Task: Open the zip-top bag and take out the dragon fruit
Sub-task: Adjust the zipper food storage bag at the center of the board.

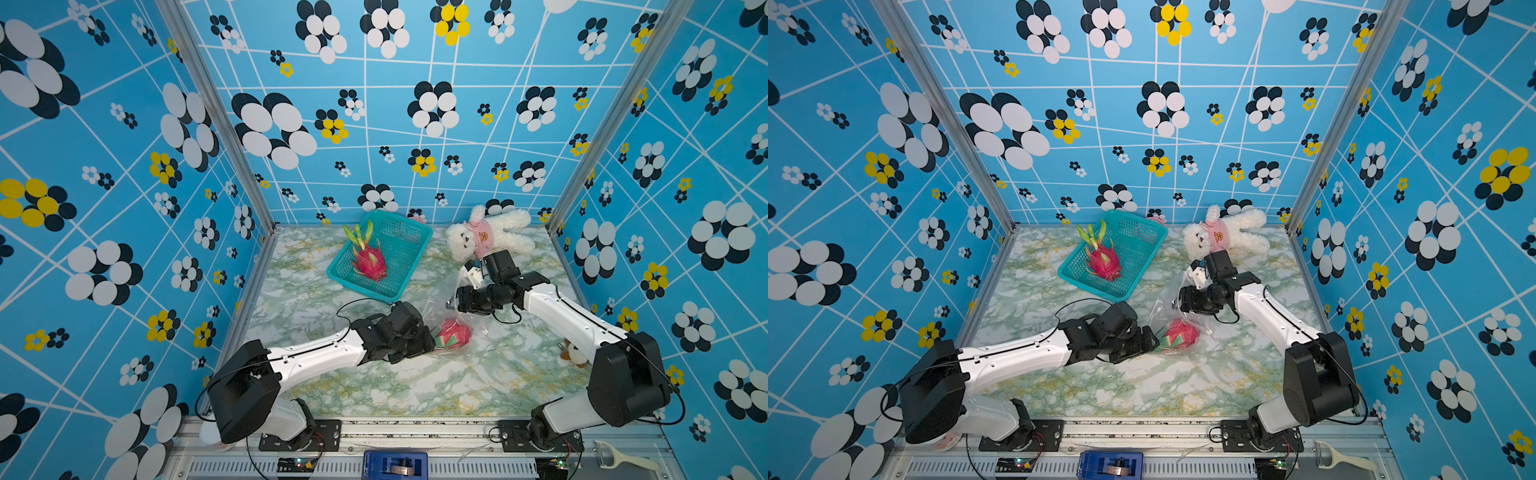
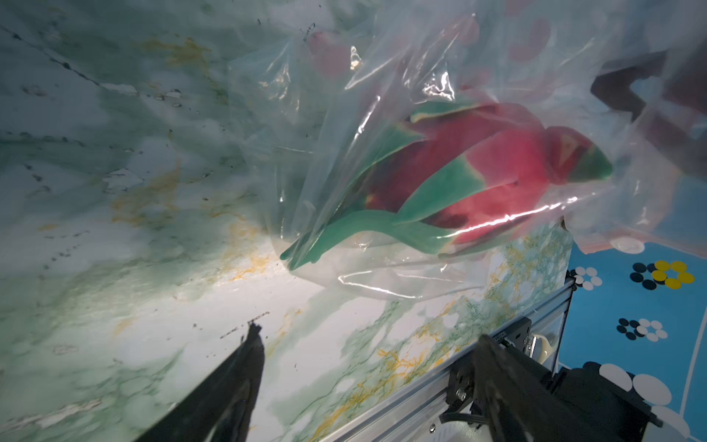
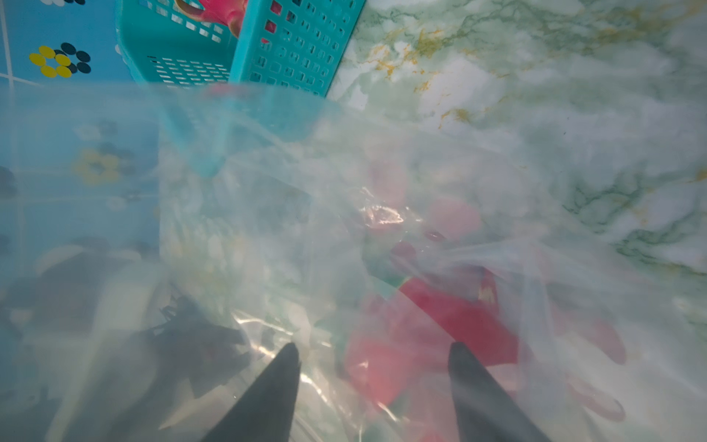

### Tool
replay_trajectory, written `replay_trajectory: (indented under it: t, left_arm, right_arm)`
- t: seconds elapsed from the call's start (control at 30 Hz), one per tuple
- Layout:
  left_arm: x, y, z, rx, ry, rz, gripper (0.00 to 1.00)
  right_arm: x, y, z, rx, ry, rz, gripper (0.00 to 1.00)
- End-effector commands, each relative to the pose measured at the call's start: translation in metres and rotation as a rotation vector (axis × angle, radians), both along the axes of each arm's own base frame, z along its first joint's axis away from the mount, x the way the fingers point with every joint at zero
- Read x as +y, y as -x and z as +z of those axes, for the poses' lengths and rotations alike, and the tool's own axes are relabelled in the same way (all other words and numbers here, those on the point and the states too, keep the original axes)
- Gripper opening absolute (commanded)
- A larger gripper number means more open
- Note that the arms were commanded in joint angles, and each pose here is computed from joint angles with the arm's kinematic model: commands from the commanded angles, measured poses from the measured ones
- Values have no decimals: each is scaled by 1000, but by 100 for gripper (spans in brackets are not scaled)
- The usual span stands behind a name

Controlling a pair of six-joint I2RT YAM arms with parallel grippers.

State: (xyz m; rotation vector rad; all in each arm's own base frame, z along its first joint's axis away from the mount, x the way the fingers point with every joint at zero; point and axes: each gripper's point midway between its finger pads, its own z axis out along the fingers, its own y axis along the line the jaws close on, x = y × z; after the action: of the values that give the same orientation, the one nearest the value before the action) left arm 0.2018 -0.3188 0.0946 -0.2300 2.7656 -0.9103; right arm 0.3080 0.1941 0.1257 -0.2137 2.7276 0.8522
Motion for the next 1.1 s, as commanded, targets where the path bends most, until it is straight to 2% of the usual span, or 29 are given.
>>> replay_trajectory:
  t: [0.0, 0.23, 0.47, 0.67, 0.77, 0.87, 0.93, 0.97, 1.07]
  left_arm:
    - [-6, -12, -9, -11, 39, 90, 85]
    - [-6, -15, -27, 4, 37, 151, 81]
    - [7, -29, -37, -31, 56, 222, 79]
    - [1, -37, -57, -38, 74, 242, 74]
    - [-4, -43, -59, -55, 84, 240, 64]
    - [-13, -48, -55, -79, 110, 213, 36]
    - [-15, -52, -49, -95, 110, 193, 25]
    - [-16, -56, -44, -102, 107, 177, 21]
    - [-10, -73, -27, -123, 75, 134, 20]
  right_arm:
    - [0, 0, -15, 59, 15, 8, 67]
    - [-3, -5, -24, 92, 60, 10, 67]
    - [-5, 3, -37, 128, 60, -5, 67]
    - [-9, 11, -48, 159, 82, 5, 67]
    - [-8, 18, -52, 185, 79, 20, 68]
    - [-11, 31, -57, 236, 86, 34, 68]
    - [-13, 40, -59, 252, 87, 42, 68]
    - [-15, 45, -58, 254, 86, 42, 68]
    - [-17, 63, -55, 280, 69, 36, 69]
